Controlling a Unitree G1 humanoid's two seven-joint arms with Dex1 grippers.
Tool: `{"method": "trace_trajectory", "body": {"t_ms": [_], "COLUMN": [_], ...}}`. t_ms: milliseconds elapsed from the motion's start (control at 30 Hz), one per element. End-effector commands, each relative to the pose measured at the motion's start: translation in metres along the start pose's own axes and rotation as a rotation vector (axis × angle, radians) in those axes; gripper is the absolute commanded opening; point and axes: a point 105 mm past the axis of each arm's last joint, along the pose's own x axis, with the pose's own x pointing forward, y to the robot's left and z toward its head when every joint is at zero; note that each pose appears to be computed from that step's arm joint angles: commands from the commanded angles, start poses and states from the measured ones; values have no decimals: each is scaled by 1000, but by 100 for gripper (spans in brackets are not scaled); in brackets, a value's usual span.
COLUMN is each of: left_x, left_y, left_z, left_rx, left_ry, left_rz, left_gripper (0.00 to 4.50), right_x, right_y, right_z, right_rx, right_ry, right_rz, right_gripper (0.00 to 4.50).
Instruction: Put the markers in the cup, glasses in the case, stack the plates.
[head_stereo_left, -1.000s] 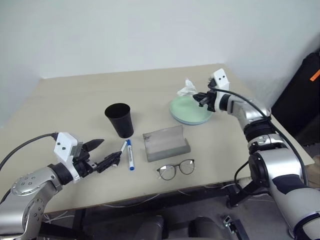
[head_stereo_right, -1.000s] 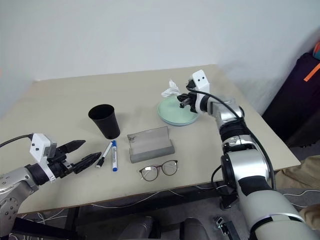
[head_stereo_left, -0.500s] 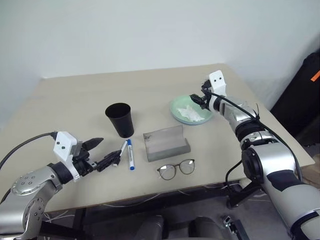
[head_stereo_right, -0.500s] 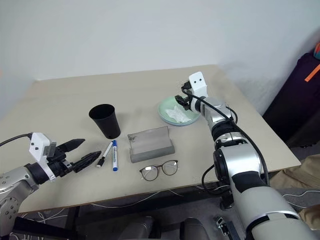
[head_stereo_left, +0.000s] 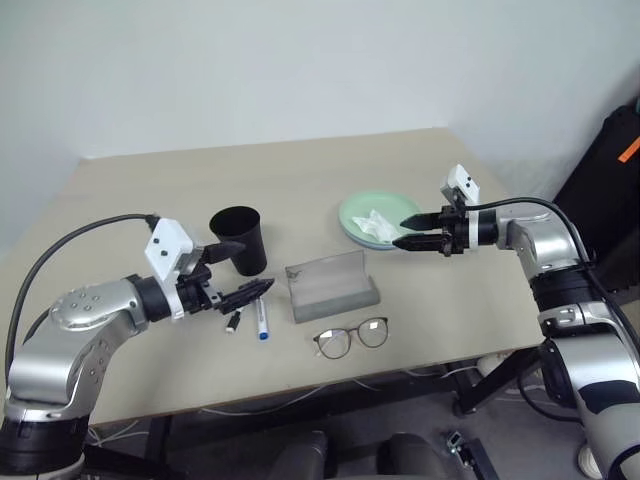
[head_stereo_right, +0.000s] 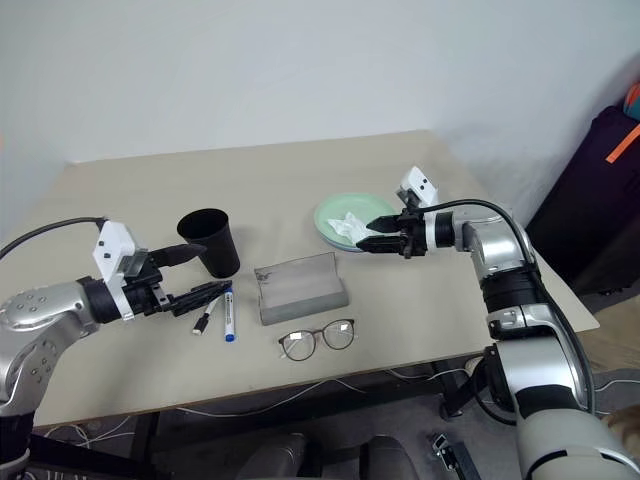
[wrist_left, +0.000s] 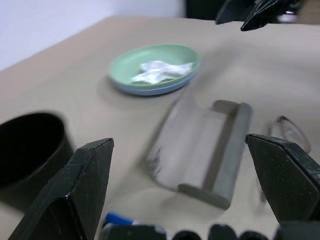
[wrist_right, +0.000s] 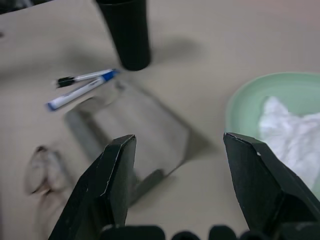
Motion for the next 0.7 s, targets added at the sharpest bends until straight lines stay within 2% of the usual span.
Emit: {"method": "trace_trajectory", "body": {"t_ms": [33, 233, 467, 567, 633, 667, 700], "left_x": [8, 33, 61, 72, 80, 84, 89], "left_y": [-3, -22, -42, -49, -52, -54, -57], "left_z": [5, -2, -12, -14, -16, -18, -18], "left_rx": [59, 79, 100, 101, 103, 105, 99], "left_ry": [41, 146, 194, 202, 209, 213, 213], "left_rz": [-69, -241, -398, -444, -468, -478, -496], "left_gripper": [450, 450, 450, 450, 450, 450, 450], "right_x": [-6, -12, -26, -34, -38, -39, -40], "right_y": [13, 22, 36, 39, 40, 40, 38], "right_z": [12, 9, -6, -10, -11, -11, -11], "right_rx": [-47, -68, -150, -169, -172, -172, -182], "right_ry": [2, 46, 116, 126, 127, 127, 124], "right_rz": [73, 141, 220, 234, 234, 229, 215], "right_gripper": [302, 302, 302, 360, 427, 447, 447]}}
